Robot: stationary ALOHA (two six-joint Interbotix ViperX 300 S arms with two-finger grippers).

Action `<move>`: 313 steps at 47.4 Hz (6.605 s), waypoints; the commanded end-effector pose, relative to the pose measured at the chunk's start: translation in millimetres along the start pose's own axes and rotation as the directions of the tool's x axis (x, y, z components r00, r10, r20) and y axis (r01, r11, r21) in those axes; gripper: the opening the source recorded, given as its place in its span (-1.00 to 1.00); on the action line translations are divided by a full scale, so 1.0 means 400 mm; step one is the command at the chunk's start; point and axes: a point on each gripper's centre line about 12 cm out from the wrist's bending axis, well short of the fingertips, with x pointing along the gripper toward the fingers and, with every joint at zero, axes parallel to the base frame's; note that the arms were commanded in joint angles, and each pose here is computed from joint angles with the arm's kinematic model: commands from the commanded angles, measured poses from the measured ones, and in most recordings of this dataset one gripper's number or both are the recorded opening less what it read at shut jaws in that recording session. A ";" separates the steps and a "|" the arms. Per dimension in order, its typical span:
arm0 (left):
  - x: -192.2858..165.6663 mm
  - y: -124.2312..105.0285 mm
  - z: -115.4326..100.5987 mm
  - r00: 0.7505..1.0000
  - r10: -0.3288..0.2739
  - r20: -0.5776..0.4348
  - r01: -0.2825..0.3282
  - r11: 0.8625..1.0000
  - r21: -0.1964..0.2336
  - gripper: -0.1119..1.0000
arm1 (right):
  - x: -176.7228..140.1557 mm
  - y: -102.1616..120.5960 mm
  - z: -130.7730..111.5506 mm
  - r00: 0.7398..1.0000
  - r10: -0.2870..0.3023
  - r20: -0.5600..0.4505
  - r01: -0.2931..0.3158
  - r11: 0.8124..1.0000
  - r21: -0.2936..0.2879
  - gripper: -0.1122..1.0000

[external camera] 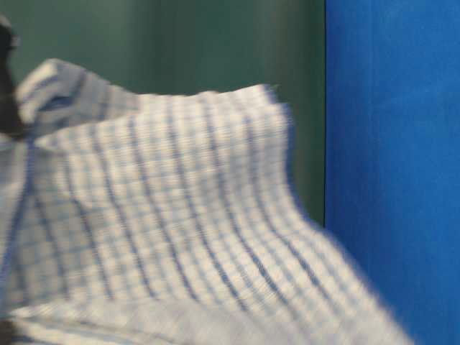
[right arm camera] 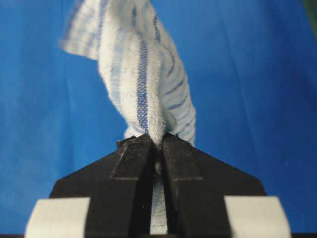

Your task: Lift the towel with both arms.

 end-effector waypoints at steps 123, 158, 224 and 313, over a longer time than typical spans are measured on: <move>0.337 -0.077 -0.572 0.919 -0.058 -0.390 0.040 0.998 -0.053 0.88 | 0.354 0.000 -0.581 0.929 0.013 -0.369 0.047 0.987 0.153 0.37; 0.352 -0.060 -0.641 0.890 -0.041 -0.454 0.019 0.998 -0.054 -0.76 | 0.384 -0.008 -0.605 0.922 0.009 -0.387 0.055 0.986 0.156 -0.72; -0.050 -0.033 0.057 0.998 -0.043 -0.034 0.042 0.999 -0.010 -0.75 | -0.161 -0.049 0.028 0.987 -0.125 0.099 0.113 0.986 0.120 -0.72; 0.136 -0.064 -0.285 0.989 -0.064 -0.136 0.065 0.998 -0.001 0.78 | 0.124 0.056 -0.296 0.978 -0.015 -0.210 0.026 0.998 0.049 0.40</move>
